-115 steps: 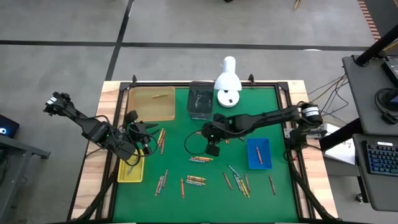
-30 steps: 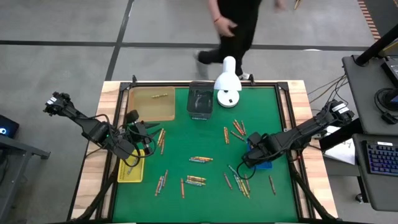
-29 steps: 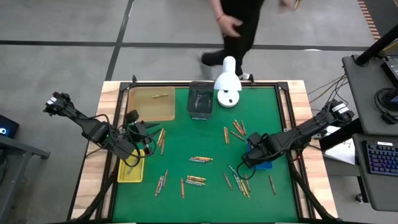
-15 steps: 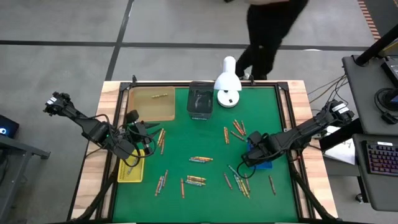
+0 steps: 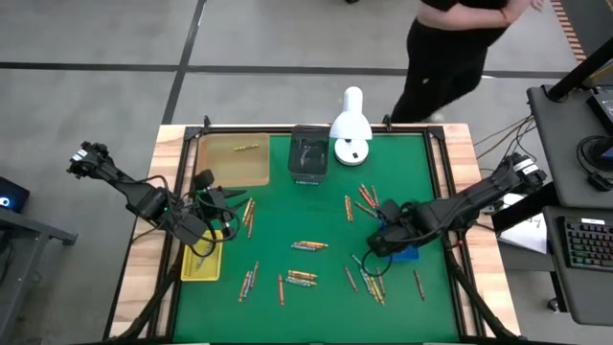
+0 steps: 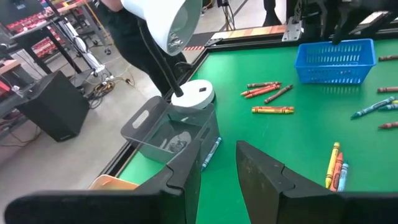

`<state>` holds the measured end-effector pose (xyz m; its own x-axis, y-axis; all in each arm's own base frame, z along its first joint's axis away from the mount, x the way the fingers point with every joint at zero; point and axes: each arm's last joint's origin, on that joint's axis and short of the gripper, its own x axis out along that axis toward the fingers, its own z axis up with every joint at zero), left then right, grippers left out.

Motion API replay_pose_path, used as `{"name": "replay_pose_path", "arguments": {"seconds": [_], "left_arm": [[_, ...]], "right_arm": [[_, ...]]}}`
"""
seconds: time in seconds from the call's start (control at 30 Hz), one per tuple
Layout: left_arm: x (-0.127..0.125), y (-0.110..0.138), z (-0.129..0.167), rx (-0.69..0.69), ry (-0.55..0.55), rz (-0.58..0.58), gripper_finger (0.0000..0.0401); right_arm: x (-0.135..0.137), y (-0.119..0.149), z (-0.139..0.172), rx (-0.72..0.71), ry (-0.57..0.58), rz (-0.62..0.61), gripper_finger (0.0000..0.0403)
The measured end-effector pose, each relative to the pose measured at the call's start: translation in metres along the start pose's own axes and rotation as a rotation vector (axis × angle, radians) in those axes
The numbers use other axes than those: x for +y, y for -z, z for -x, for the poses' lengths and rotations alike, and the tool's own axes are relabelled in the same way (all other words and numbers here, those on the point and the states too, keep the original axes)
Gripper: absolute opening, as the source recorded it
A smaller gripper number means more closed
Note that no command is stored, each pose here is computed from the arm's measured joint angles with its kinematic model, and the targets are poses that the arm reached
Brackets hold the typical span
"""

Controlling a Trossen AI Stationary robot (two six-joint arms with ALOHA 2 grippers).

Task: Sort crayons
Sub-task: Put the brown crayon into the black bin

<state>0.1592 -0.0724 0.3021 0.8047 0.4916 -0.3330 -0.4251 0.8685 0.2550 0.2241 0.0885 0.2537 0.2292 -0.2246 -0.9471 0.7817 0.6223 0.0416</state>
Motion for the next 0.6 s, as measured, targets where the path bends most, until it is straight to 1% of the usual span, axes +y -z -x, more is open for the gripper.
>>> {"name": "replay_pose_path", "arguments": {"seconds": [0.17, 0.3, 0.6], "left_arm": [[-0.001, -0.002, 0.0, -0.014, 0.005, 0.024, 0.0084], [-0.002, 0.0, -0.001, -0.015, 0.006, 0.026, 0.0084], [-0.005, 0.005, -0.004, -0.028, 0.01, 0.046, 0.0084]], "right_arm": [[0.007, -0.01, 0.014, -0.156, -0.024, 0.069, 0.0107], [0.012, -0.017, 0.017, -0.264, -0.044, 0.125, 0.0094], [0.021, -0.037, 0.016, -0.365, -0.118, 0.22, 0.006]]}}
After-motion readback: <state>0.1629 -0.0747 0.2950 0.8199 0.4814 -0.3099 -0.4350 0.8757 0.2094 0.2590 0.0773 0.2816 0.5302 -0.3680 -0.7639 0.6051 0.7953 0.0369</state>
